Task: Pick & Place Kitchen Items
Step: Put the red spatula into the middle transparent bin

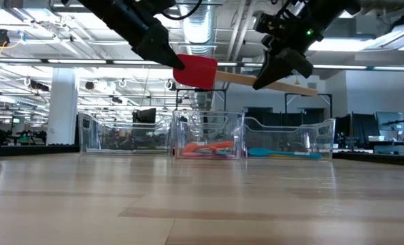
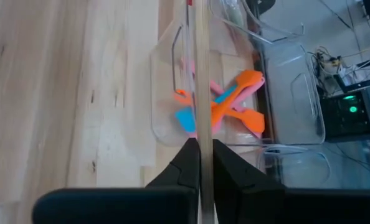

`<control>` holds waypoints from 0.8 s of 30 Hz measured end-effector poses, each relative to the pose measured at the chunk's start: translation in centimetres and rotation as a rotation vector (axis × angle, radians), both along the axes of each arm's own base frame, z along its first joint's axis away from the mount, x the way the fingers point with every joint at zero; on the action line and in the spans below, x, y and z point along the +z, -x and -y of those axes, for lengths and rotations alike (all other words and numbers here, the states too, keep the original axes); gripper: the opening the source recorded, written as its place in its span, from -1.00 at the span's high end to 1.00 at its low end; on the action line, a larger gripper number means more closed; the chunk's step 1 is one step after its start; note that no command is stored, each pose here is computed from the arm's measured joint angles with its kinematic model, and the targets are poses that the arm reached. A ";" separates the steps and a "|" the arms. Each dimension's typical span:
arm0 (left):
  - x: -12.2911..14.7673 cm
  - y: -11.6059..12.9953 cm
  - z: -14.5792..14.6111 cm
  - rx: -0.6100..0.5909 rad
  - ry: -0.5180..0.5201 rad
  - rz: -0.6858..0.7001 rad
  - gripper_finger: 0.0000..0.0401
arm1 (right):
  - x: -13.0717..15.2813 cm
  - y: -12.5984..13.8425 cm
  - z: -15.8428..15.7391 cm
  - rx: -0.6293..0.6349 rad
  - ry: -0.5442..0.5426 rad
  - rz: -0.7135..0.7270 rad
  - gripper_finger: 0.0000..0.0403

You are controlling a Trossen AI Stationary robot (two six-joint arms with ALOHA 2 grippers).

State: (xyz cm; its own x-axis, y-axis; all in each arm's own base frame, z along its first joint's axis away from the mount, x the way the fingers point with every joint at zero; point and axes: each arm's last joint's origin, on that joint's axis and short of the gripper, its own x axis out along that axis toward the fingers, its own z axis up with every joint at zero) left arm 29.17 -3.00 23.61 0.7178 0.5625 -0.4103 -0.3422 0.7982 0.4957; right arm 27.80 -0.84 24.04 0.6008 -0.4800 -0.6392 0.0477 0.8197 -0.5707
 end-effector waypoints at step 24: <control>7.0 3.5 -1.2 0.010 -0.009 0.310 0.46 | 0.0 0.0 -0.1 -0.062 -0.117 0.060 0.95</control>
